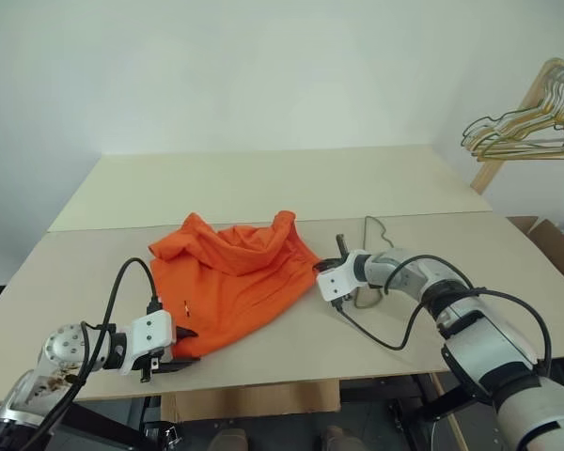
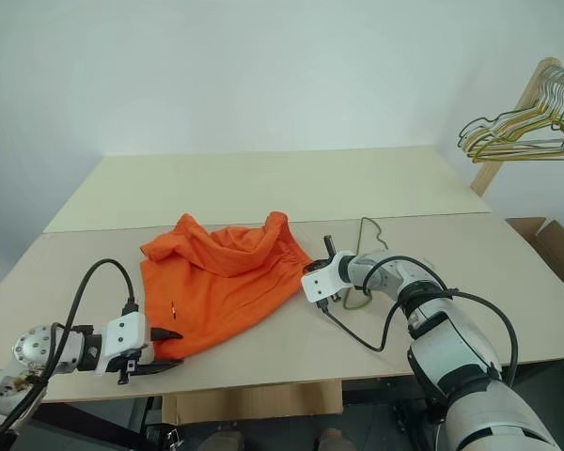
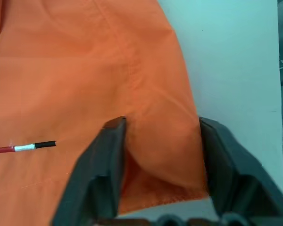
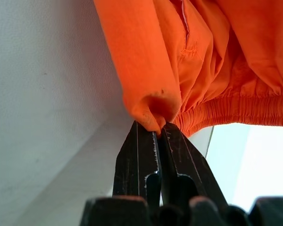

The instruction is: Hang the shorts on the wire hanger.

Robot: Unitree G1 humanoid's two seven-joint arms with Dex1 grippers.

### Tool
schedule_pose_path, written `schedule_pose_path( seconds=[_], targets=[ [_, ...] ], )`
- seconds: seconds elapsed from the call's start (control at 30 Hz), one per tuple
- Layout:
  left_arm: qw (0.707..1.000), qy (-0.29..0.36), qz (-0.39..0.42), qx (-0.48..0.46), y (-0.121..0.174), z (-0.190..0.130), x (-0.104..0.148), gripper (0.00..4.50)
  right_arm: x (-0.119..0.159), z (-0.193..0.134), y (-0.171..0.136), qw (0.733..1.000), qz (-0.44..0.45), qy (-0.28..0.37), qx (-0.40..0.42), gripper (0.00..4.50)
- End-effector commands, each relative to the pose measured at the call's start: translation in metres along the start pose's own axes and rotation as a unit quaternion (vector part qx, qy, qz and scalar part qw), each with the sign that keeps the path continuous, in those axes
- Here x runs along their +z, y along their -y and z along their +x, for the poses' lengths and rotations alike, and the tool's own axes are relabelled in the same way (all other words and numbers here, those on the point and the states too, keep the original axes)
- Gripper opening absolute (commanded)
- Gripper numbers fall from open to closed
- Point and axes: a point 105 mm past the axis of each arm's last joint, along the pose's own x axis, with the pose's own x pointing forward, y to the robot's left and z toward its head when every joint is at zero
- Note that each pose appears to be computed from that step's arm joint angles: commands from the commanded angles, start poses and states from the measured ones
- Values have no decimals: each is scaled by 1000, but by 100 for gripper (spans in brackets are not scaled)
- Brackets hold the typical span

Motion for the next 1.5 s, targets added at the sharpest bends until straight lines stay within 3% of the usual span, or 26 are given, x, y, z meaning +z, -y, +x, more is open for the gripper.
schedule_pose_path(
  seconds=[0.03,0.13,0.17,0.4,0.63,0.8,0.9,1.0,1.1,1.13,1.2,1.23,1.3,1.33,1.43,1.5],
  targets=[
    [999,-32,5,8,-1,-3,-12,109,3,-3,22,999,-8,5,-32,0],
    [999,-42,9,15,-3,-3,-15,11,3,-3,21,999,-8,7,-31,0],
    [999,-46,14,18,-3,-3,-16,2,3,-3,20,999,-7,8,-30,0],
    [998,-40,26,46,-10,-25,-6,2,8,-30,0,999,16,38,31,0],
    [997,-62,39,29,0,-60,-1,2,56,-74,-22,989,51,106,92,0],
    [996,-60,55,38,-6,-61,4,2,80,-88,-29,981,88,124,118,0],
    [991,-35,85,94,-33,-48,17,2,71,-84,-9,981,140,103,86,0],
    [974,33,115,191,-88,-34,63,2,44,-74,43,979,198,45,-5,0],
    [931,80,142,327,-156,-41,122,2,15,-77,118,963,224,-7,-149,0],
    [899,83,164,397,-180,-51,142,2,5,-81,145,953,214,-35,-214,0],
    [796,94,212,559,-222,-90,188,2,-14,-105,204,907,152,-100,-380,0],
    [736,127,230,624,-230,-115,215,2,-15,-124,233,866,129,-111,-469,0],
    [653,196,227,695,-231,-159,250,2,-14,-158,263,795,139,-96,-583,0],
    [626,220,225,714,-229,-175,259,2,-15,-168,269,772,140,-94,-613,0],
    [579,245,257,734,-215,-205,271,2,-18,-181,266,755,108,-103,-639,0],
    [599,258,265,711,-206,-205,263,2,-18,-171,251,779,114,-89,-611,0]
  ],
)
